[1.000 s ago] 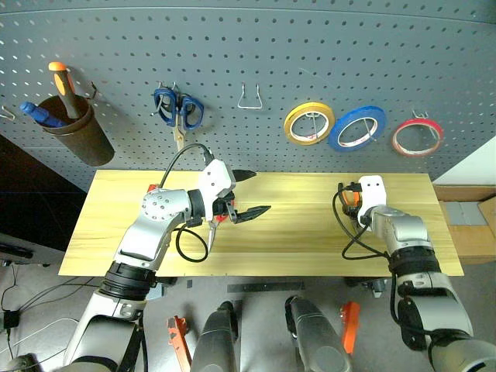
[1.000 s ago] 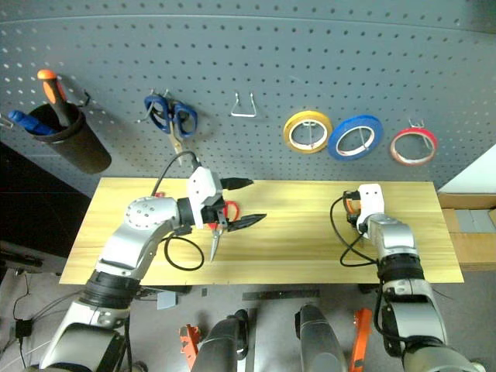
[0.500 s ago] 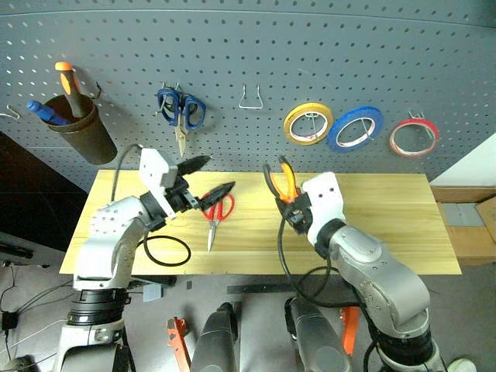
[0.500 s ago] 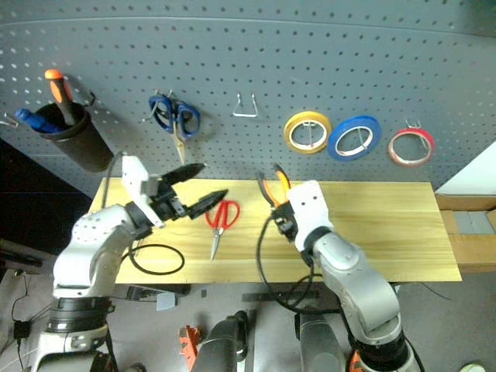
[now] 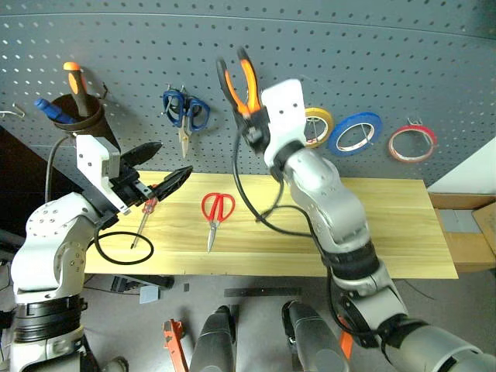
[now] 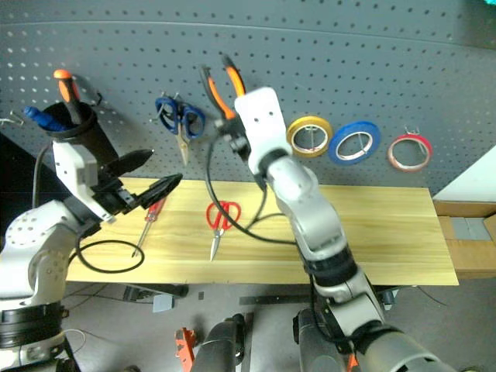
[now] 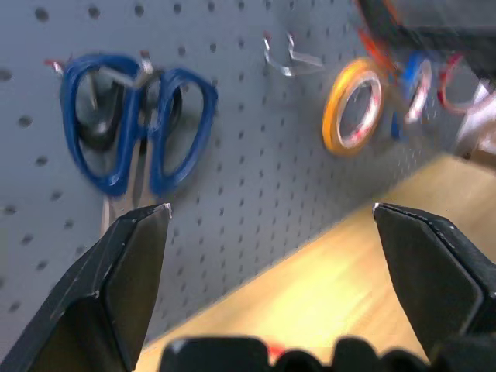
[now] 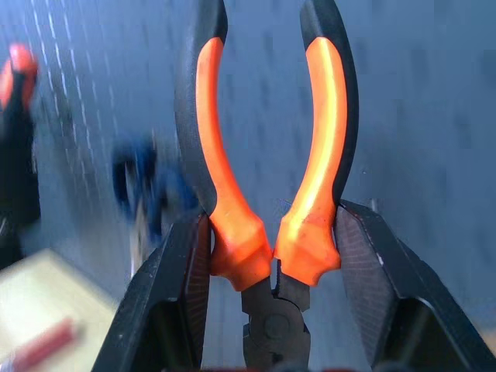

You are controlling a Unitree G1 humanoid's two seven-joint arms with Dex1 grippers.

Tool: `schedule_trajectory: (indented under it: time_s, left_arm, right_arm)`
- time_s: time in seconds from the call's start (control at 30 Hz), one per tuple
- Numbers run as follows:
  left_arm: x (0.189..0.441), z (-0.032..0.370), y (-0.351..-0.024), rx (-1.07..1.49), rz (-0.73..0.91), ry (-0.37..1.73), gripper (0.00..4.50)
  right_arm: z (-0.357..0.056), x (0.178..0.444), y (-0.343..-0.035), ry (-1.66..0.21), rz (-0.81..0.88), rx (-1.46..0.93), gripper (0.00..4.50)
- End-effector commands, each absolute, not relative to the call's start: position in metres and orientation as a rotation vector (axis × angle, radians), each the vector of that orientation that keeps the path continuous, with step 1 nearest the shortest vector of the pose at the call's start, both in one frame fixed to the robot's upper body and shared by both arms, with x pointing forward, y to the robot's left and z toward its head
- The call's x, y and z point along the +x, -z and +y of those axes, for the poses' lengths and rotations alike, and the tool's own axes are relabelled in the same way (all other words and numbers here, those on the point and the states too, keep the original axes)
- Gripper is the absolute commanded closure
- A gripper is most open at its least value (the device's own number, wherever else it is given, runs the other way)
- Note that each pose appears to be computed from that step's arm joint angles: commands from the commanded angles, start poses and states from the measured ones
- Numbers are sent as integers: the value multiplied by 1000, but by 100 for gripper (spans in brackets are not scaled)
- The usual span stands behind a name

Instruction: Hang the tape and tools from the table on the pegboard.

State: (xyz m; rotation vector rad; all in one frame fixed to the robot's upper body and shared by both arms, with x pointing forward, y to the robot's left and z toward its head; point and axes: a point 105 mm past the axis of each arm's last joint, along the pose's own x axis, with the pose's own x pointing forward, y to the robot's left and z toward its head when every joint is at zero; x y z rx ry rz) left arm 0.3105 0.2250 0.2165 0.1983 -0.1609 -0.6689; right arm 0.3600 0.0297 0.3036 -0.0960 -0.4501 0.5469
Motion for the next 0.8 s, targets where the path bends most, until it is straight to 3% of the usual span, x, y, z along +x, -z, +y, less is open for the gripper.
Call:
schedule_trajectory:
  time_s: [0.03,0.27,0.6,0.8]
  left_arm:
    - [301,221,-228,232,-208,693,0]
    - [300,214,-227,238,-214,704,0]
    - [305,207,-228,247,-230,722,0]
    - [308,204,-230,253,-240,733,0]
  right_arm:
    - [32,364,-344,-511,-612,-66,265]
    - [25,389,-352,-429,-708,-139,265]
    - [9,406,-321,-329,-764,-285,265]
    - [6,416,-303,-310,-688,-266,265]
